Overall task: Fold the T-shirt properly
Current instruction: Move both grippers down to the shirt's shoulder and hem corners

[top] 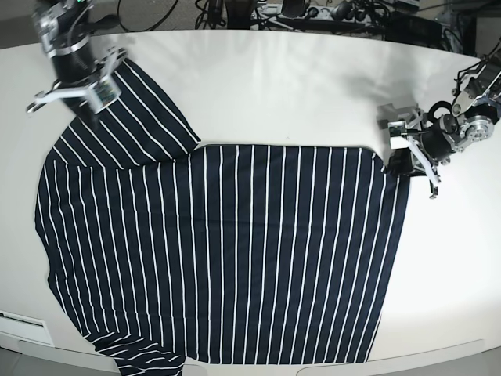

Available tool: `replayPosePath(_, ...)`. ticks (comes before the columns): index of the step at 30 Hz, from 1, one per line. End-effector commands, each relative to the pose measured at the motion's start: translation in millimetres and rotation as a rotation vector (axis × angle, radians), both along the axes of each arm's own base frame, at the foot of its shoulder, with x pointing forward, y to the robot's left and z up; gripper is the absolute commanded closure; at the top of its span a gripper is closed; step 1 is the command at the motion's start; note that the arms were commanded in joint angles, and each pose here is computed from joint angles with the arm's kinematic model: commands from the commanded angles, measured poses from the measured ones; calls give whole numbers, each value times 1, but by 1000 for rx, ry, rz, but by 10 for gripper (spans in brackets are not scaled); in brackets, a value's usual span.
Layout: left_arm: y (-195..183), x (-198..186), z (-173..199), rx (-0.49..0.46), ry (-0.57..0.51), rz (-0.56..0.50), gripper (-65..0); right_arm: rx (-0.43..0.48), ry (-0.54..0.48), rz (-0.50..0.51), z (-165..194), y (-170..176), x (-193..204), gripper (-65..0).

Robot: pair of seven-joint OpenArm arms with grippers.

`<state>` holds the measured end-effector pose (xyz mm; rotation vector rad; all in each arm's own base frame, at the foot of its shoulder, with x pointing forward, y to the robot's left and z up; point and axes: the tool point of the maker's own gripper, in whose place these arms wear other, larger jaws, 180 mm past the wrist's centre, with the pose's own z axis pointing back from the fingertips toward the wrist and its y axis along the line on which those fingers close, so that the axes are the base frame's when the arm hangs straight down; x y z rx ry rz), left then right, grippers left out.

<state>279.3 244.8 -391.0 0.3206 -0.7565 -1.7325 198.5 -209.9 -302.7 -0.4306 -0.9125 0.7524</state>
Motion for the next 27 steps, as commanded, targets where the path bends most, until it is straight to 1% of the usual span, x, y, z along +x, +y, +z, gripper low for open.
replayPosePath(1, 10, -7, -3, 37, 40, 0, 0, -27, -17, 6, 6, -13, 7, 0)
replayPosePath(3, 11, -7, -3, 38, 39, 0, 0, -50, 11, -9, 1, -39, 17, 0)
replayPosePath(5, 12, -7, -2, 40, 39, 0, 0, -52, 61, -8, -8, -61, 26, 0)
replayPosePath(7, 12, -7, -2, 37, 41, 1, 0, -48, 127, 27, -19, -73, 33, 0)
replayPosePath(9, 12, -7, -2, 24, 46, 12, 0, -20, 160, 47, -24, -80, 41, 0)
replayPosePath(10, 12, -7, -2, 24, 46, 11, 0, -7, 170, 47, -25, -84, 44, -38)
replayPosePath(13, 11, -8, -2, 25, 48, 11, 0, 26, 171, 35, -22, -94, 56, -277)
replayPosePath(14, 11, -8, -2, 24, 48, 11, 0, 36, 168, 26, -21, -97, 60, -329)
replayPosePath(15, 11, -8, -2, 24, 48, 11, 0, 39, 165, 16, -21, -102, 63, -346)
replayPosePath(18, 11, -8, -2, 24, 48, 11, 0, 75, 172, -30, -26, -117, 69, -347)
replayPosePath(20, 11, -8, -2, 24, 48, 11, 0, 102, 208, -37, -36, -122, 69, -347)
replayPosePath(23, 11, -8, -2, 24, 48, 11, 0, 114, 274, -28, -58, -120, 66, -347)
replayPosePath(25, 11, -8, -2, 24, 48, 11, 0, 110, 290, -26, -67, -116, 69, -347)
replayPosePath(27, 11, -8, -2, 24, 48, 11, 0, 67, 286, -14, -72, -115, 74, -347)
